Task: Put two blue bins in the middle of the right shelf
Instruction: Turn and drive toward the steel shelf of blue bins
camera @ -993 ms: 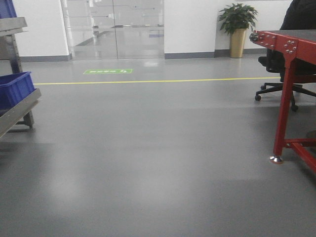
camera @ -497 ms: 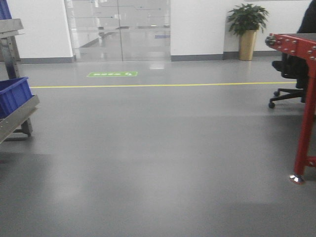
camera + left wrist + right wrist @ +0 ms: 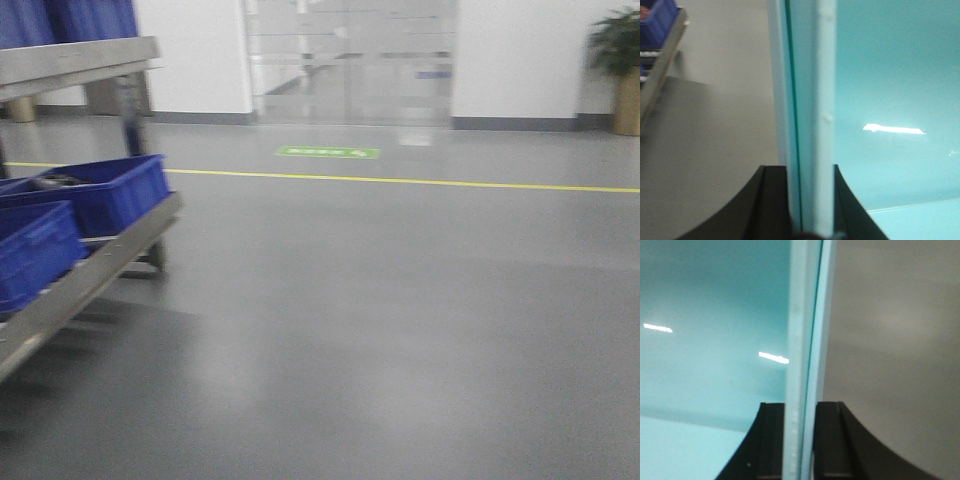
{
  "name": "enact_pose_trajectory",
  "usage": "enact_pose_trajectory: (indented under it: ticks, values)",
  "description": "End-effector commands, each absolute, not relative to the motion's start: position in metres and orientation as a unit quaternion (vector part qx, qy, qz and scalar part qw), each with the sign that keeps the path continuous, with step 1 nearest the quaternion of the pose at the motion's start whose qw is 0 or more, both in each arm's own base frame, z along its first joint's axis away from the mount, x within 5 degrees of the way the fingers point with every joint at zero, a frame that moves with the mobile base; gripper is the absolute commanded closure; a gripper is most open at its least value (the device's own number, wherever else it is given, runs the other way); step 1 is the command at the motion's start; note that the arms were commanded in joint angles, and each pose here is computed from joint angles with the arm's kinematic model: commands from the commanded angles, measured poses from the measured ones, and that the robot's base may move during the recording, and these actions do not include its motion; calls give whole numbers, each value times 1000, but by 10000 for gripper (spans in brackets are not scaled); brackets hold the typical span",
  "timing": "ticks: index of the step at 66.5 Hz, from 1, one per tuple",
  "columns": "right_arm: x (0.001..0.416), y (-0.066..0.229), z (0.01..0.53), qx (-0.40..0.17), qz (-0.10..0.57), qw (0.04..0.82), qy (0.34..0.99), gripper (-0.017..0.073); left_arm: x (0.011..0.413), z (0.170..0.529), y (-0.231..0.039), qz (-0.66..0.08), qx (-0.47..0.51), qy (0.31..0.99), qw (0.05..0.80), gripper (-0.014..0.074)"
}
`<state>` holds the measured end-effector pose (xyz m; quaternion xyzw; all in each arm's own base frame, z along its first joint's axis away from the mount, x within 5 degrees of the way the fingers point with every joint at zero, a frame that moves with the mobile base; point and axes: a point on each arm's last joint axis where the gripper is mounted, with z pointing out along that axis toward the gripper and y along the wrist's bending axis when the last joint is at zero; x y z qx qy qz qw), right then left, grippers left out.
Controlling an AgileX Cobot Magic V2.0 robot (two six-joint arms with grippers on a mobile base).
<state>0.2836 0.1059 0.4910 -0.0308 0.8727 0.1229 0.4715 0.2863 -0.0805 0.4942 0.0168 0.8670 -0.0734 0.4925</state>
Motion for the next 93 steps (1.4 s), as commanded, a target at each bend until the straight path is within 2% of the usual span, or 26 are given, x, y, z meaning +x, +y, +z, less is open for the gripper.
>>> enact_pose_trajectory:
  ticks: [1,93]
  values:
    - [277,113,510,-37,180,518,836,724,281,513,-86,-118,20,830,544,704]
    - [277,113,510,-37,180,518,836,724,281,513,-86,-118,20,830,544,704]
